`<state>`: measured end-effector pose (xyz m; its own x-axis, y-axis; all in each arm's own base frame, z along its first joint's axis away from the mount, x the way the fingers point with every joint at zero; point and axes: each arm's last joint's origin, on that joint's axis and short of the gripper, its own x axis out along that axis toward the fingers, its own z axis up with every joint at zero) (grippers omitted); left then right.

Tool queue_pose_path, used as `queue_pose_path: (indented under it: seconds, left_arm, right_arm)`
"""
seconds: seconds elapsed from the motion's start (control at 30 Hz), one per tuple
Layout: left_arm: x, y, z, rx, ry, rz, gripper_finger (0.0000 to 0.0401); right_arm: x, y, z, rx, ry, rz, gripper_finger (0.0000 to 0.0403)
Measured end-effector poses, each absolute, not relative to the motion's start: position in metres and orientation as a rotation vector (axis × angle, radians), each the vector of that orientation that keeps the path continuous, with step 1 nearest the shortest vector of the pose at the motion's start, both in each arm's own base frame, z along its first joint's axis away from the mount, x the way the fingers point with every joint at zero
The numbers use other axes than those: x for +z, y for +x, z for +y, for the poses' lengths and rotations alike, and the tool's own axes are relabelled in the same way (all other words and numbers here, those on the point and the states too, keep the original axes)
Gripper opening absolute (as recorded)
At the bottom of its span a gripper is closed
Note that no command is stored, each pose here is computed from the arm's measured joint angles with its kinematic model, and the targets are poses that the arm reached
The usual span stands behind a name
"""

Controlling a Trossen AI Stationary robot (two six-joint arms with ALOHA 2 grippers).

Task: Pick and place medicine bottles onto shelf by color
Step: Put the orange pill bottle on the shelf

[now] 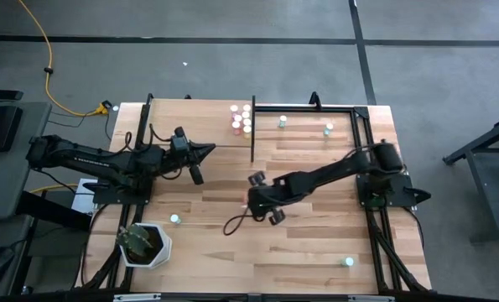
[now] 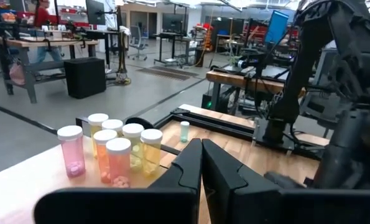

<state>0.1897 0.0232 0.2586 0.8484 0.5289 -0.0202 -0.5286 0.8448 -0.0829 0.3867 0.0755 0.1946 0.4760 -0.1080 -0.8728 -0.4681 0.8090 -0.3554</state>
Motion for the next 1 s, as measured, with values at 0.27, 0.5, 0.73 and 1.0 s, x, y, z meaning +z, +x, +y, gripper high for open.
queue_pose_path:
  seconds: [0.27, 0.5, 0.73, 1.0]
  left_arm:
    - [0.258, 0.19, 0.023, 0.558, -0.085, 0.001, 0.0]
    - [0.258, 0.19, 0.023, 0.557, -0.083, 0.004, 0.0]
    - [0.258, 0.19, 0.023, 0.557, -0.083, 0.004, 0.0]
    - [0.258, 0.19, 0.023, 0.557, -0.083, 0.004, 0.0]
  right_arm:
    - [0.188, 0.431, 0.09, 0.363, -0.775, 1.214, 0.0173]
    - [0.164, 0.45, 0.101, 0.527, -0.999, 1.311, 0.0248]
    - [0.158, 0.457, 0.099, 0.56, -1.08, 1.303, 0.0255]
    - [0.154, 0.459, 0.096, 0.643, -1.101, 1.255, 0.0246]
